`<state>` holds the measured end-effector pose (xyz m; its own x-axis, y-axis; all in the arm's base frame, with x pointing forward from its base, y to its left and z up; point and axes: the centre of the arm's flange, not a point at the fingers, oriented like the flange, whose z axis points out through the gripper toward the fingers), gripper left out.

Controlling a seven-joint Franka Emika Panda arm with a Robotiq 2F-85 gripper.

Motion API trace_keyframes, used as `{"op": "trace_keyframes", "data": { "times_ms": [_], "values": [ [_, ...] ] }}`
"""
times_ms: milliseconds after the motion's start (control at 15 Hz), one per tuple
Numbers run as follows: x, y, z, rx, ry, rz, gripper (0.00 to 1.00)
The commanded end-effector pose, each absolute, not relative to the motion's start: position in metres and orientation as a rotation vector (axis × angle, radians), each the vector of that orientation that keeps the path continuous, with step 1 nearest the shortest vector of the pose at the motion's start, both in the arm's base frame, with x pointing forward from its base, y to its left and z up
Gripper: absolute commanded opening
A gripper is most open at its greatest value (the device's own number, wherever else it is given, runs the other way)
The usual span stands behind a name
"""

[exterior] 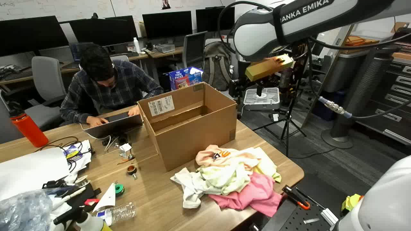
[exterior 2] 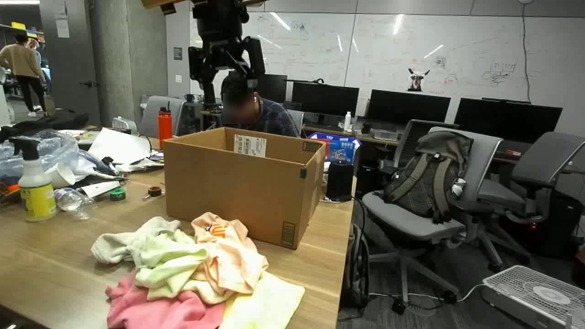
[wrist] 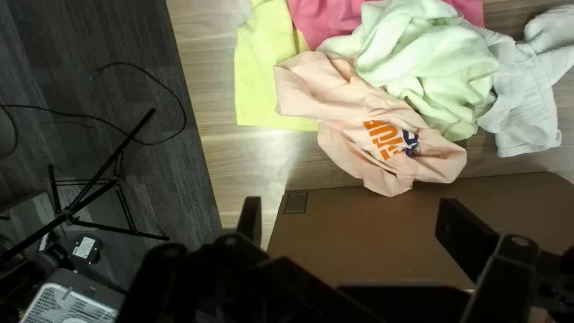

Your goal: Place the peach shirt and two yellow towels inside the brown box

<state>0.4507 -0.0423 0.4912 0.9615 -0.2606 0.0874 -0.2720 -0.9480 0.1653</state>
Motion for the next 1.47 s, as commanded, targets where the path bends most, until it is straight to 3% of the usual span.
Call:
{"op": "trace_keyframes", "data": {
  "times_ms": [0,1400],
  "values": [
    [0.452,-0.042,0.494,2.936,-0.402,0.104,1.00],
    [0.458,-0.042,0.475,2.904,-0.406,0.016,1.00]
  ]
}}
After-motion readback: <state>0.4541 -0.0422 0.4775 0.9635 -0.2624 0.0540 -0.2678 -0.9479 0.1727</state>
